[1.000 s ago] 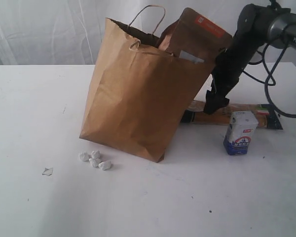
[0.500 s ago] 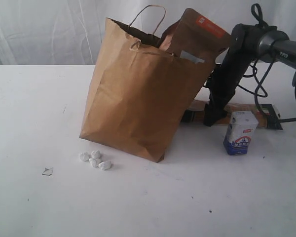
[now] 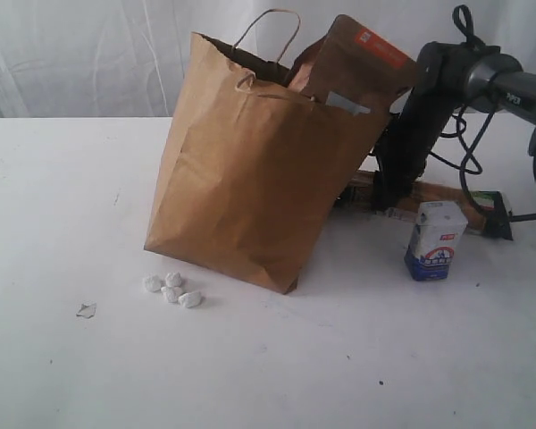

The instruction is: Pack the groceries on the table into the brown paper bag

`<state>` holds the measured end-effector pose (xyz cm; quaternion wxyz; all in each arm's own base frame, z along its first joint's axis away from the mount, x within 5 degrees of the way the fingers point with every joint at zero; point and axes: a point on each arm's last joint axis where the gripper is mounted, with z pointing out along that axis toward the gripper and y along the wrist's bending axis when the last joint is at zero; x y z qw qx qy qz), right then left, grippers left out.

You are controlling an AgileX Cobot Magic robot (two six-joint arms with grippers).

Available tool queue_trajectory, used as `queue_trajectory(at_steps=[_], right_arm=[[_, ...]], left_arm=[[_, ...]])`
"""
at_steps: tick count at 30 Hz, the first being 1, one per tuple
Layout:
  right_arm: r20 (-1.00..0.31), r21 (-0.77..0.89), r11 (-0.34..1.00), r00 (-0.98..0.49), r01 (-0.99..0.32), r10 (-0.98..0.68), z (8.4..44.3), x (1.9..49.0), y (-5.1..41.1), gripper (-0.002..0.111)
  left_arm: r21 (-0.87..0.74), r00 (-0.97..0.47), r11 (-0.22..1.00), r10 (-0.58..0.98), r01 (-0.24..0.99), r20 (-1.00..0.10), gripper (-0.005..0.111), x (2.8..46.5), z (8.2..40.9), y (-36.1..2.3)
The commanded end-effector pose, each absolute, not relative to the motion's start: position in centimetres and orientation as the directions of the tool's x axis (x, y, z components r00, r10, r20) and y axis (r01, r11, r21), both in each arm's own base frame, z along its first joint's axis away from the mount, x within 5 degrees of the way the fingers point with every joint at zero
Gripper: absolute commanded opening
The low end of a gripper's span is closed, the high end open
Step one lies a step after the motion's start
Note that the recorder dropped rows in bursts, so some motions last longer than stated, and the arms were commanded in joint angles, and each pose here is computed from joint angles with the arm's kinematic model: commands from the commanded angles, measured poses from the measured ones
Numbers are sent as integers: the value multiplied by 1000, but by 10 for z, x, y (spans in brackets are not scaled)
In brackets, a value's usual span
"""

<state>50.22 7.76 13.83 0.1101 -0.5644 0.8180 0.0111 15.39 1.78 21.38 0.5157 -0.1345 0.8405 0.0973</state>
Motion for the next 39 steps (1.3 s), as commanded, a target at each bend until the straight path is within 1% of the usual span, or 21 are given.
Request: queue_trajectory(at_steps=[1, 2, 3, 5, 6, 7, 8, 9, 10, 12, 15, 18, 20, 23, 26, 29, 32, 33, 36, 38, 39], right_arm=[[-139, -146, 479, -461, -866, -876, 134, 506, 64, 0], [-171, -157, 564, -540, -811, -824, 142, 508, 58, 0], [-183, -160, 590, -563, -792, -806, 147, 508, 54, 0], [-251, -148, 681, -638, -718, -728, 171, 508, 34, 0], [-302, -105, 742, -689, -663, -658, 190, 504, 16, 0], [-313, -84, 759, -706, -645, -635, 197, 502, 7, 0], [-350, -33, 803, -746, -595, -567, 214, 496, -16, 0], [-369, -14, 821, -760, -571, -535, 221, 494, -25, 0], [-427, 31, 859, -784, -510, -450, 237, 488, -48, 0], [-516, 93, 892, -787, -443, -337, 262, 480, -75, 0], [-592, 121, 921, -771, -371, -232, 292, 465, -107, 0], [-648, 186, 930, -751, -318, -127, 316, 452, -126, 0], [-689, 225, 919, -719, -323, -84, 330, 444, -132, 0], [-724, 249, 915, -689, -319, -43, 346, 436, -137, 0], [-753, 294, 907, -658, -303, 24, 363, 429, -140, 0], [-782, 361, 880, -614, -307, 107, 387, 420, -133, 0], [-829, 404, 837, -535, -371, 163, 416, 409, -121, 0], [-837, 414, 824, -517, -387, 178, 423, 406, -118, 0], [-860, 445, 776, -456, -447, 230, 444, 398, -109, 0], [-863, 494, 725, -375, -481, 339, 458, 398, -107, 0], [-840, 543, 663, -323, -516, 436, 467, 400, -107, 0]], left_arm=[[24, -422, 944, -124, -328, -898, 0, 153, 214, 18], [5, -408, 942, -140, -335, -902, 0, 152, 215, 18], [0, -402, 942, -143, -336, -904, 0, 151, 216, 18], [-21, -363, 940, -152, -339, -919, 0, 147, 222, 19], [-32, -333, 938, -155, -345, -930, 0, 144, 227, 20], [-35, -317, 934, -155, -354, -935, 0, 142, 229, 21], [-49, -275, 929, -158, -367, -948, 0, 138, 235, 23], [-68, -252, 925, -172, -375, -952, 0, 136, 237, 24], [-118, -191, 918, -201, -378, -961, 0, 129, 244, 25], [-187, -86, 912, -232, -365, -969, 0, 117, 256, 27], [-255, 68, 918, -246, -304, -967, 0, 93, 273, 28], [-188, 112, 951, -165, -245, -980, 0, 80, 280, 25], [-88, 113, 971, -64, -221, -991, 0, 75, 283, 23], [60, 95, 973, 82, -222, -992, 0, 73, 284, 22], [152, 73, 961, 173, -230, -982, 0, 73, 284, 22], [119, 79, 968, 139, -222, -987, 0, 73, 283, 21], [-47, 95, 977, -27, -207, -995, 0, 73, 282, 21], [-79, 100, 976, -59, -204, -993, 0, 73, 281, 21], [-97, 100, 979, -80, -179, -992, 0, 74, 281, 19], [-90, 93, 990, -81, -104, -992, 0, 75, 281, 12], [-82, 86, 996, -79, -35, -993, 0, 75, 281, 6]])
